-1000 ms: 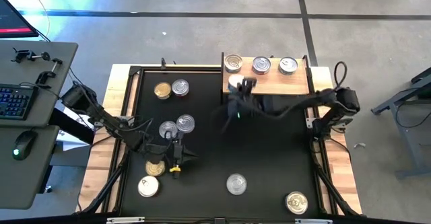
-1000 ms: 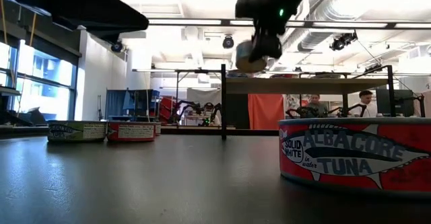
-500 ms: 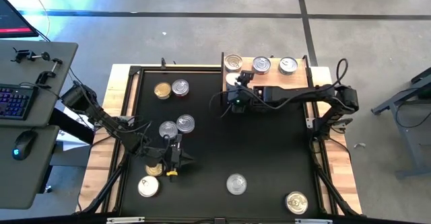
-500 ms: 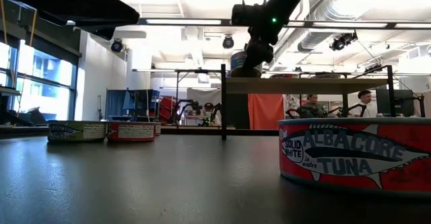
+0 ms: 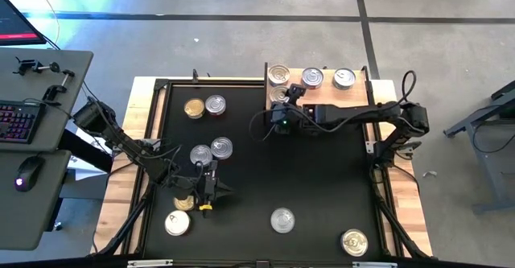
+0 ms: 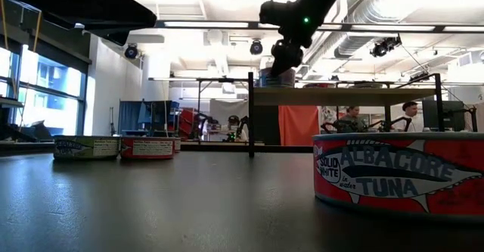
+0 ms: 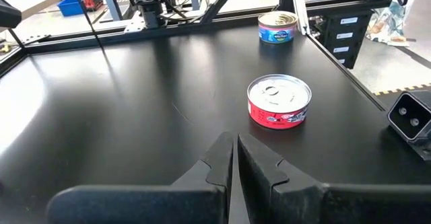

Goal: Stack canned seafood by type on shelf
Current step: Put the blue tuna can on the shelf aligned with the other blue tuna can

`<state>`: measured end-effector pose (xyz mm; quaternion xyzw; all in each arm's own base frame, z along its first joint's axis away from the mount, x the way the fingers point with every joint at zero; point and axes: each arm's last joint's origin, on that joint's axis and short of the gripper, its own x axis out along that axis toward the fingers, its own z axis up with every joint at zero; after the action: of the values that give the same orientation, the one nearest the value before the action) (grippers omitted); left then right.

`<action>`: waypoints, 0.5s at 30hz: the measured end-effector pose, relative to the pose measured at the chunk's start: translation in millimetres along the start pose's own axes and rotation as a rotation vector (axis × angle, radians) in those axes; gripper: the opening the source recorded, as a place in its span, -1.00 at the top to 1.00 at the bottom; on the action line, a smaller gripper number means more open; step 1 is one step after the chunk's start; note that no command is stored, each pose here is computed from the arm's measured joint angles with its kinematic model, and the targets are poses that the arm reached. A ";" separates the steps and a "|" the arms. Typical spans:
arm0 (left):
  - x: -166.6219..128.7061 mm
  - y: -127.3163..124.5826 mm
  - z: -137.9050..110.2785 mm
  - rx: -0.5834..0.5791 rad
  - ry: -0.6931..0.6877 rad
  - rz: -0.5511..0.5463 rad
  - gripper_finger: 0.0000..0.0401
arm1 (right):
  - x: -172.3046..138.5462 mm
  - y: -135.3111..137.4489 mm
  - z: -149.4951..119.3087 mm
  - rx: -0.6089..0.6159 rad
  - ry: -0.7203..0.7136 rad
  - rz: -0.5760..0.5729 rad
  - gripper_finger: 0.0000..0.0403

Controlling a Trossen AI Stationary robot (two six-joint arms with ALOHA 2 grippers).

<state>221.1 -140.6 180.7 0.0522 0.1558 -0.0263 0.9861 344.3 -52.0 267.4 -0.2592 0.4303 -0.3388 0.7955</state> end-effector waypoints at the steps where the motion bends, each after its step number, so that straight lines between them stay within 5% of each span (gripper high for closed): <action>1: 0.0 0.0 0.1 0.000 0.000 0.000 0.92 | -1.3 0.7 0.3 0.001 0.001 -0.015 -0.55; 8: 0.1 -0.1 0.0 -0.015 0.000 -0.001 0.92 | -36.9 4.3 18.0 0.077 -0.085 0.014 -0.56; 11: 0.0 0.0 -0.6 -0.015 0.005 0.000 0.92 | -74.3 10.5 30.4 0.134 -0.191 0.195 -0.56; 15: -0.6 -1.2 -0.8 -0.007 0.006 -0.006 0.92 | -138.8 58.6 33.8 0.115 -0.314 0.517 -0.54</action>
<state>220.2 -141.6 180.0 0.0485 0.1588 -0.0287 0.9857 336.4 95.1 313.6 -0.1446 0.3340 -0.1046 0.9255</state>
